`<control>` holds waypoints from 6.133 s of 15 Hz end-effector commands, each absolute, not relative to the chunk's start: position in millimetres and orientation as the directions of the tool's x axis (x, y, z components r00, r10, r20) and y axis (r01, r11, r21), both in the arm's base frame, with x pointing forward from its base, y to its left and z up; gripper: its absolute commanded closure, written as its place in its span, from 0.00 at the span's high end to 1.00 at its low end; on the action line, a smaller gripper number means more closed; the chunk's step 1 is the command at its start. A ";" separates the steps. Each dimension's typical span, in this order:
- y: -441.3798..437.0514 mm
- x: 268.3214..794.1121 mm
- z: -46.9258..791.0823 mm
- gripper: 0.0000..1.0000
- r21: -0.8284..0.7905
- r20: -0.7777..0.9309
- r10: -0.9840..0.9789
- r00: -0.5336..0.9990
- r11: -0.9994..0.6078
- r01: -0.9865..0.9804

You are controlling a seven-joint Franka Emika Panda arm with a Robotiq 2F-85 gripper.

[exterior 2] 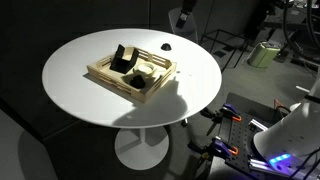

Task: Pick up the white masking tape from the wooden tray and place it on the table

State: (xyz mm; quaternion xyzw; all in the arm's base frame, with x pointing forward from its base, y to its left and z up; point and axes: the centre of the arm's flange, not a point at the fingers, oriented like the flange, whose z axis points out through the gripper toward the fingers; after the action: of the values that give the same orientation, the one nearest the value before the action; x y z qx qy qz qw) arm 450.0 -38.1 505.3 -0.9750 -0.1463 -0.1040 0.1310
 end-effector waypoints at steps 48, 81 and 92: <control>-34.5 591.1 323.1 1.00 -0.069 0.050 0.630 0.775 -0.772 0.632; -3.7 593.1 281.9 0.08 0.080 -0.019 0.749 0.663 -0.660 0.747; 10.1 587.4 339.6 0.08 0.208 0.029 0.756 0.654 -0.645 0.735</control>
State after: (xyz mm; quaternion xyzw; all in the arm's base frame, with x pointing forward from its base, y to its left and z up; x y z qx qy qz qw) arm 601.1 4.6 311.6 -0.9042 -0.4206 -0.0376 -0.0647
